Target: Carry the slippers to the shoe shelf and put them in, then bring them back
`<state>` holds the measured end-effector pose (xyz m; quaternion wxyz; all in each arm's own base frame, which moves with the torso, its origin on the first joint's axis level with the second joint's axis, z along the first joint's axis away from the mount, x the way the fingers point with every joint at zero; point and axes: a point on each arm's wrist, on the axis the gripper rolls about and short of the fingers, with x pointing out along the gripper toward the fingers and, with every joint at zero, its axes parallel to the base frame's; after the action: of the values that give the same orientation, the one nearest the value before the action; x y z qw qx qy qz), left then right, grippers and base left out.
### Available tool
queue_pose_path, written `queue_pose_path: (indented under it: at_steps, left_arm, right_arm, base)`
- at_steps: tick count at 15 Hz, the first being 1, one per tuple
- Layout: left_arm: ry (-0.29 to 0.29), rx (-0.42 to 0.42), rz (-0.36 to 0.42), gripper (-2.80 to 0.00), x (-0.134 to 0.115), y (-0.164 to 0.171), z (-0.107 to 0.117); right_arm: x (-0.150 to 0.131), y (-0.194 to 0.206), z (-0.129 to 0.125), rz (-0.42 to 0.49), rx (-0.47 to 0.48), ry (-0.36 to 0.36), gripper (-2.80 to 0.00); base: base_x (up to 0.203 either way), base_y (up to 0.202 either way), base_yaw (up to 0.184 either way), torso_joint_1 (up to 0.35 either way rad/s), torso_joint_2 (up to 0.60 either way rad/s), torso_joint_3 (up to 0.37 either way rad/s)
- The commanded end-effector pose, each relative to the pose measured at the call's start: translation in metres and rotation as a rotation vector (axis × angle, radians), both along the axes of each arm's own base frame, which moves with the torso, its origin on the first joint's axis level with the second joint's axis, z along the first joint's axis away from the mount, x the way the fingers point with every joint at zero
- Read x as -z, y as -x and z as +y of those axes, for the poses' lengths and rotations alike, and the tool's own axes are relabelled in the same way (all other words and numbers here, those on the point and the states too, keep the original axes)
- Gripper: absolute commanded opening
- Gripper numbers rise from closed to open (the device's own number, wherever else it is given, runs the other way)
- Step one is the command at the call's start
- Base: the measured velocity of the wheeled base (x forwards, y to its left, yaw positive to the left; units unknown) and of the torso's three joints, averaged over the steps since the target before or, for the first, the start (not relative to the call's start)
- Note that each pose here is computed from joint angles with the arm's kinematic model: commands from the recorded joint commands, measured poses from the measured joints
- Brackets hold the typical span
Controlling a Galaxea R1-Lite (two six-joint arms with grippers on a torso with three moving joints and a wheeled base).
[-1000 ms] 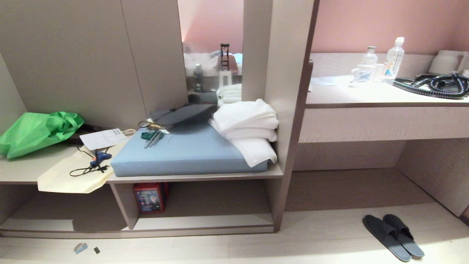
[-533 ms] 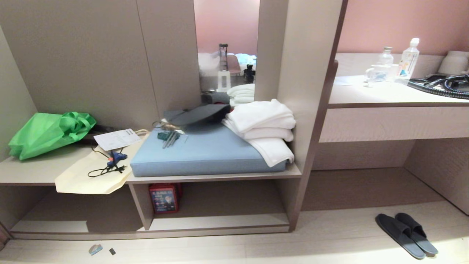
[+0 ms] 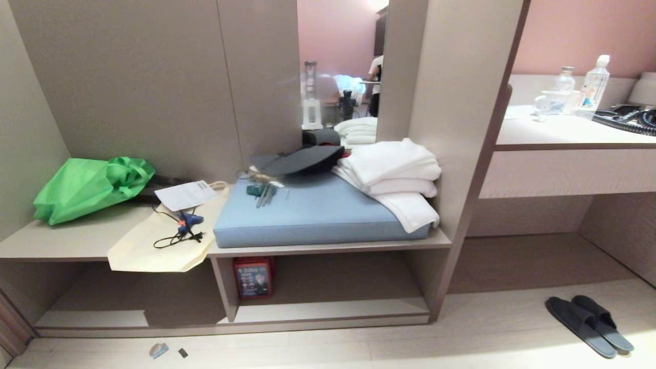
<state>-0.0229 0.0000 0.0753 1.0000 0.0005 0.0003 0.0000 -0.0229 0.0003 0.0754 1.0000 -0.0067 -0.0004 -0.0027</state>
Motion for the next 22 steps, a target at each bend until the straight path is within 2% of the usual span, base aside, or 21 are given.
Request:
queue_pose_path:
  at_steps: [1, 4, 10, 22]
  left_arm:
    - [-0.003, 0.0, -0.001, -2.8, -0.0002, -0.0001, 0.0]
    - [-0.003, 0.0, -0.002, -2.8, -0.0002, 0.0, 0.0]
    - [-0.001, 0.0, -0.002, -2.8, -0.0002, 0.0, 0.0]
    - [0.001, 0.0, -0.001, -2.8, -0.0002, -0.0001, 0.0]
  right_arm:
    - [0.0004, -0.0002, 0.0, 0.002, -0.001, 0.0, -2.8]
    - [0.0005, -0.0002, 0.0, 0.004, -0.001, 0.0, -2.8]
    - [0.0004, -0.0002, 0.0, 0.003, -0.001, 0.0, -2.8]
    - [0.0004, -0.0002, 0.0, 0.002, -0.001, 0.0, -2.8]
  base:
    - [0.0, 0.196, -0.002, 0.005, 0.0, 0.005]
    - [0.0, 0.137, -0.001, -0.001, 0.0, 0.003]
    - [0.0, 0.0, 0.0, 0.0, 0.0, 0.0]
    - [-0.19, 0.0, 0.001, 0.003, 0.0, 0.002]
